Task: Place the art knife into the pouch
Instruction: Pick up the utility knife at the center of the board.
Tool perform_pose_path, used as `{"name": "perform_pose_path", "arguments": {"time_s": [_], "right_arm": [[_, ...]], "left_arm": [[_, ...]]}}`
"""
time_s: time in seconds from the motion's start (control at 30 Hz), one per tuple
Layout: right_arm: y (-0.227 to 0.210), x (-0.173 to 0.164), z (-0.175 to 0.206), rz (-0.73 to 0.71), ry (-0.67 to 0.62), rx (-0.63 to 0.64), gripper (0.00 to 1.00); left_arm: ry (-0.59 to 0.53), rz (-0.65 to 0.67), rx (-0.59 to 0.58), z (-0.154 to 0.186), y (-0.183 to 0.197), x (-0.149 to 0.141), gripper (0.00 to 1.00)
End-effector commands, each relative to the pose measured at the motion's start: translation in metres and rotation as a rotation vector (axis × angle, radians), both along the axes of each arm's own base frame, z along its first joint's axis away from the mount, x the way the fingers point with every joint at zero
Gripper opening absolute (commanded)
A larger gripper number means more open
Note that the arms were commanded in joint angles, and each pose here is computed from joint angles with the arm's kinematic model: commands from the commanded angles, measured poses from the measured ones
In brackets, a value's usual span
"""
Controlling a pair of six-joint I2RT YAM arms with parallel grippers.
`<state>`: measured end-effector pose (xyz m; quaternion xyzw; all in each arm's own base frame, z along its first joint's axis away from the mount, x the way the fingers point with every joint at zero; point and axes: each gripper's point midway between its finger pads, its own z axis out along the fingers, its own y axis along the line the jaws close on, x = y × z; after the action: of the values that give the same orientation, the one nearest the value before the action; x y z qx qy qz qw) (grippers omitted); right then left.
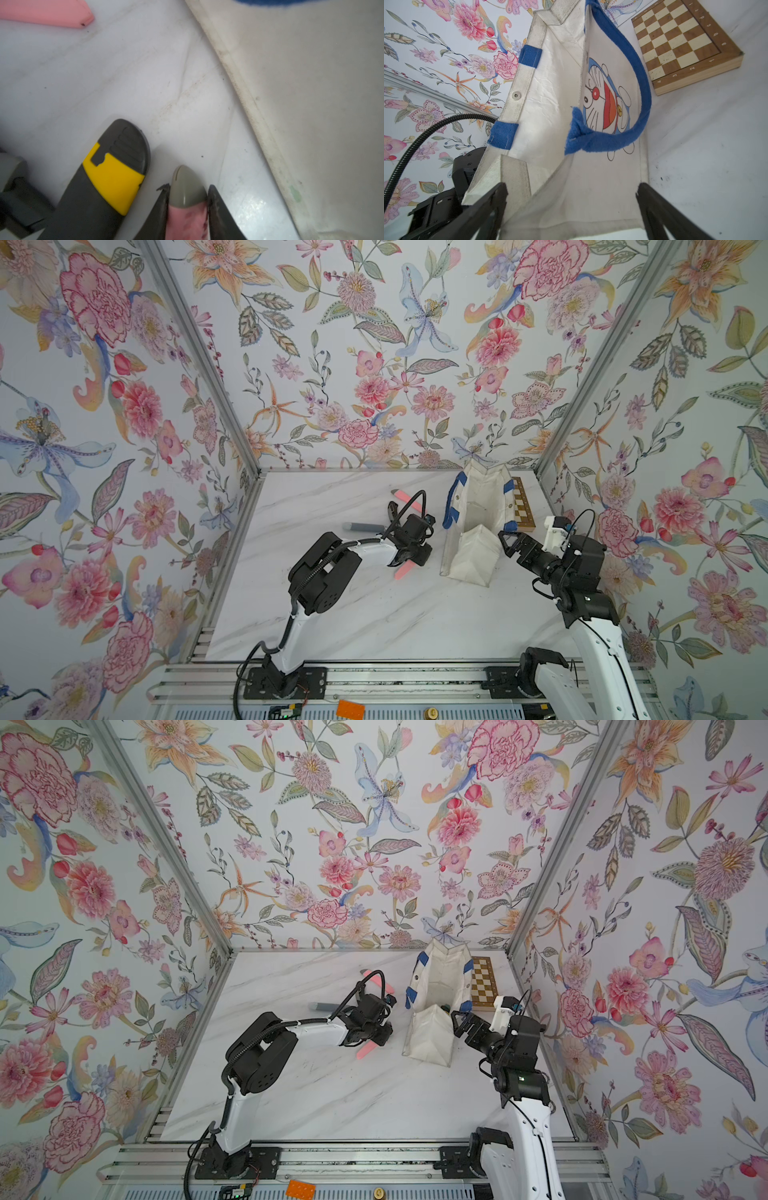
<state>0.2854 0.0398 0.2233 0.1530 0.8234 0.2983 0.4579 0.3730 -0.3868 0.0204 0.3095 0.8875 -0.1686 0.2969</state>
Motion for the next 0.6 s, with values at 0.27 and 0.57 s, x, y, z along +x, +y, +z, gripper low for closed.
{"name": "perform_pose_path", "arguments": {"time_s": [0.27, 0.57], "right_arm": [[-0.004, 0.000, -0.005, -0.015, 0.010, -0.011, 0.99], [-0.003, 0.000, 0.005, -0.009, -0.028, -0.016, 0.99]], "left_arm": [[0.038, 0.036, 0.176, -0.011, 0.038, -0.015, 0.02], [-0.189, 0.021, 0.077, 0.124, 0.011, 0.025, 0.00]]}}
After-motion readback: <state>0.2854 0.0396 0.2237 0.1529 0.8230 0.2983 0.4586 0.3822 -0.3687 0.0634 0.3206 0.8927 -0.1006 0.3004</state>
